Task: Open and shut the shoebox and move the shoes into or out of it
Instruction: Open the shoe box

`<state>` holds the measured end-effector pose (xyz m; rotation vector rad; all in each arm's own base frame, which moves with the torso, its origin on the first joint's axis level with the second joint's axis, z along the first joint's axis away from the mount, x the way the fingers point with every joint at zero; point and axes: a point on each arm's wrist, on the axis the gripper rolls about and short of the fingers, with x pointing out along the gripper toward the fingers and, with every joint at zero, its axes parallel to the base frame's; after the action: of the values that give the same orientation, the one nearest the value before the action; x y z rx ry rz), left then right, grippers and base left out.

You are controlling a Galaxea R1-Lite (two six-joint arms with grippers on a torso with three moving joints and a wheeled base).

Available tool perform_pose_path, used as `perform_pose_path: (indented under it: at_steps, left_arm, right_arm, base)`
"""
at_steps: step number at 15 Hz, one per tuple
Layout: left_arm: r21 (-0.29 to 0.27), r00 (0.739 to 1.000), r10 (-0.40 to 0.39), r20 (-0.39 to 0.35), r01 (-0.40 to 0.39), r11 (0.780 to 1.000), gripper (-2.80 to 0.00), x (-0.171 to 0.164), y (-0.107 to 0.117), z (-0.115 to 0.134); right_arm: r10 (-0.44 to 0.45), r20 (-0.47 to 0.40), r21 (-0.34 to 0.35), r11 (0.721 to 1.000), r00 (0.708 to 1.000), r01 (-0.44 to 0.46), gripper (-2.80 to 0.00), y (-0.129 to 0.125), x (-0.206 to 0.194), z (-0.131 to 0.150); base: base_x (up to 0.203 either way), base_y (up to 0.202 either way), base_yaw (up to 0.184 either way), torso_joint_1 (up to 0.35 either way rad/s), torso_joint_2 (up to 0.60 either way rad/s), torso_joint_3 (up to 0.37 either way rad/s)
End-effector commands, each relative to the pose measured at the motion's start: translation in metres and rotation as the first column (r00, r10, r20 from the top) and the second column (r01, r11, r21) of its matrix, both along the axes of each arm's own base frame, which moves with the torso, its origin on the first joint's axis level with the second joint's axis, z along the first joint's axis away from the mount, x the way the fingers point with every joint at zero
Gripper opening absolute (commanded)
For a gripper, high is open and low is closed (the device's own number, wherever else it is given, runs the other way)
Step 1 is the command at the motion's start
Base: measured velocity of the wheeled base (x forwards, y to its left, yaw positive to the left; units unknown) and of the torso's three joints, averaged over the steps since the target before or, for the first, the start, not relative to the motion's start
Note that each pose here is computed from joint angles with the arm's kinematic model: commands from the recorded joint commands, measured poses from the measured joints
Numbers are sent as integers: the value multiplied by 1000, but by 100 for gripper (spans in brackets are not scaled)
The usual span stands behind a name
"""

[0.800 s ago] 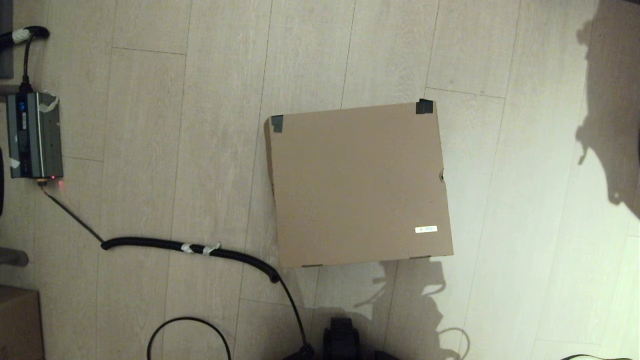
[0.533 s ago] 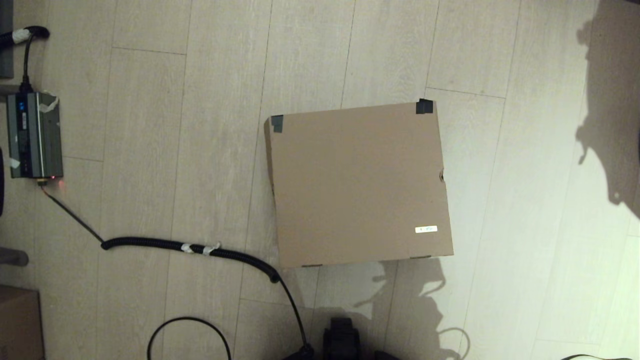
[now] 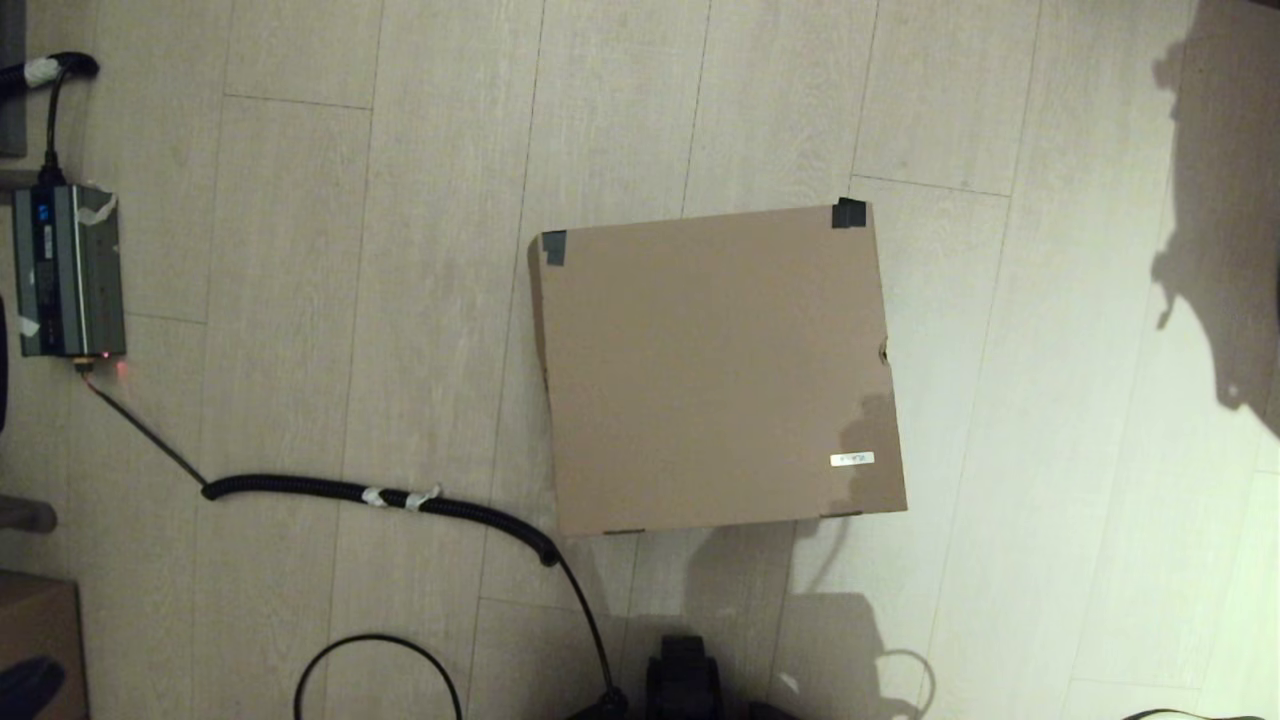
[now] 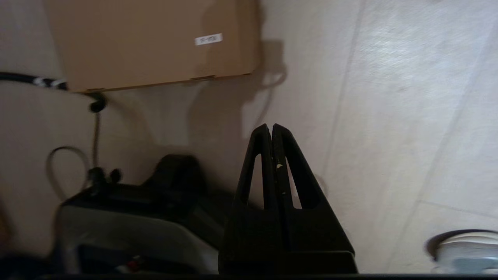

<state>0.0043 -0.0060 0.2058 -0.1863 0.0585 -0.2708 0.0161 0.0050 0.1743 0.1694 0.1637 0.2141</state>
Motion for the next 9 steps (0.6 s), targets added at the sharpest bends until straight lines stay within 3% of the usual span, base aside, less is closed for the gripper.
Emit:
perform_pose_path:
  at_steps: [1,4,6,9]
  left_arm:
    - [-63,981,-43,-191,31,998,-280,47,-1,8]
    - [-145,935,-92,-343,44,988,-280,109,-3,0]
    - [-191,914,-112,-390,38,981,-280,148,-3,-15]
    - [-297,887,-199,-416,75,952,-280,185,-5,-40]
  right_arm:
    - [40,-191,41,999,981,-33,-280,1,44,3]
    - [82,-309,130,990,948,-43,-280,2,109,-3]
    - [116,-356,199,979,927,-46,-280,2,151,-18]
    - [262,-307,317,935,915,-161,-280,-3,194,-39]
  base:
    - [0,0,0,0,0,0]
    - [0,0,0,0,0,0]
    - [0,0,0,0,0,0]
    - [0,0,0,0,0,0]
